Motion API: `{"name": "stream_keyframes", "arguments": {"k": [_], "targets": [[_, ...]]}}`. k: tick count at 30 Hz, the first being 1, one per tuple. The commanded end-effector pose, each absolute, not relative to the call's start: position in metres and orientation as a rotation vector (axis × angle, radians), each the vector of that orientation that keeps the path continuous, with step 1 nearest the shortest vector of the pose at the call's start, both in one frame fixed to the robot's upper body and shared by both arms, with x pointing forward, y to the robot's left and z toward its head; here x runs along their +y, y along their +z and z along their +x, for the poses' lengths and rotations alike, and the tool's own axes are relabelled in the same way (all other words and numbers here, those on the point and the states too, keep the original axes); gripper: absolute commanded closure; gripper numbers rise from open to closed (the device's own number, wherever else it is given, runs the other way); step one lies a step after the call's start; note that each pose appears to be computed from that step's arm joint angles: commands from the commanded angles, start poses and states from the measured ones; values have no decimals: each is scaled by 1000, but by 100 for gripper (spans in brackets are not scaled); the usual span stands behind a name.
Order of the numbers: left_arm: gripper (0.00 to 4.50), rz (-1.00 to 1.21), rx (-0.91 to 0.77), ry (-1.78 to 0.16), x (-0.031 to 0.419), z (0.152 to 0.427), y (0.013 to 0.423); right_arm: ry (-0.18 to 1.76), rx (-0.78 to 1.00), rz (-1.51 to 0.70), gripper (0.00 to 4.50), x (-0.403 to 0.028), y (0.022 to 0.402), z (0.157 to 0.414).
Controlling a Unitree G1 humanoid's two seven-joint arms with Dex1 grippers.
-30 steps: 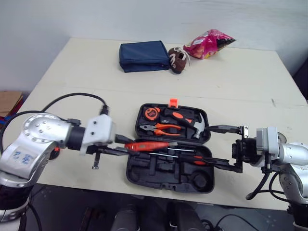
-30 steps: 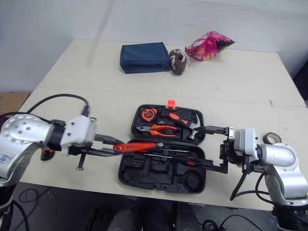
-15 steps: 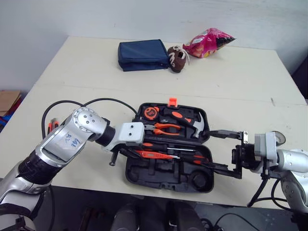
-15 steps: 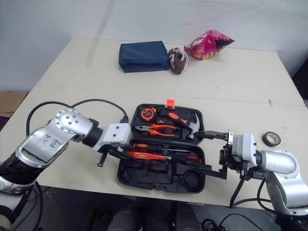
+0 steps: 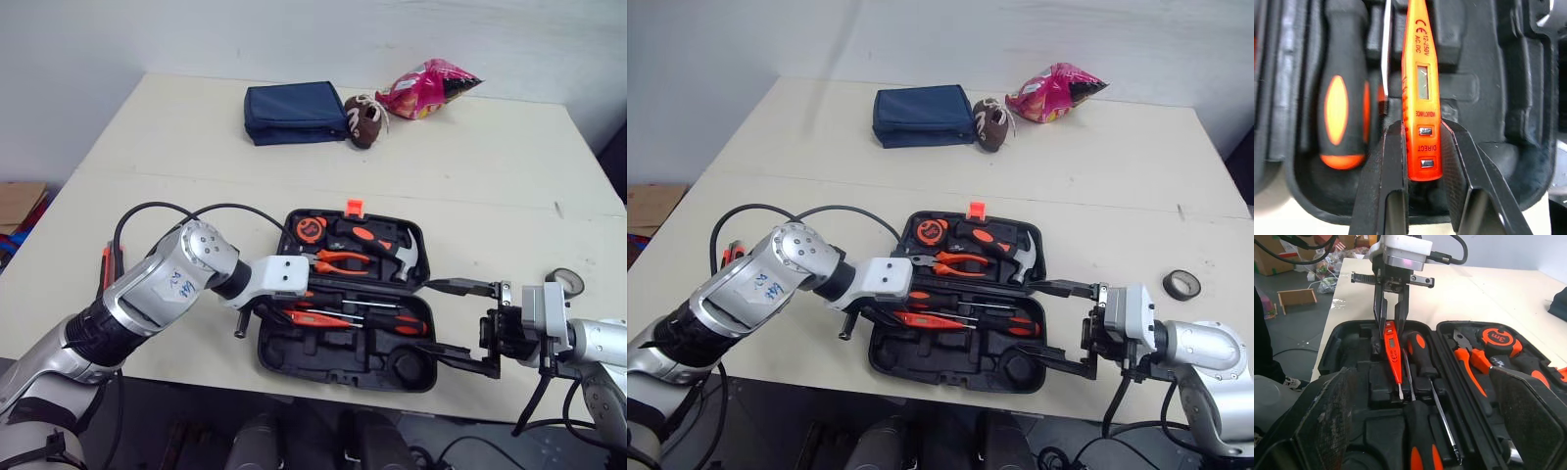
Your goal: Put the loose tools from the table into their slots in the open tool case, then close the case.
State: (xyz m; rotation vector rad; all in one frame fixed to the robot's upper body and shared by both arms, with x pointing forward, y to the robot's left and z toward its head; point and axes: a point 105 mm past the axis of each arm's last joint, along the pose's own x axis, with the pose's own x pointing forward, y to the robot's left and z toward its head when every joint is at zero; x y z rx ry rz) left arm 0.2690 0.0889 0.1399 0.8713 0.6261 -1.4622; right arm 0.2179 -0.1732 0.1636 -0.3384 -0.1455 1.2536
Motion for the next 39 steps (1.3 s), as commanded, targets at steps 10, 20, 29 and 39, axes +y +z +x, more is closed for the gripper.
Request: {"name": "stream_keyframes", "arguments": {"k": [10,20,29,39], "targets": [[419,985,672,-1370,103,279,133,1247,-199,-363,0,-173,172,215],[419,1009,671,-1386,102,275,136,1242,-192,-360,0,-179,161,214],[369,1008,636,-1383,99,276,137,1244,-194,-358,0,-181,158,213],[141,950,582,-1453,95,258,168,1265,-180,-342,0,-182,154,214]]}}
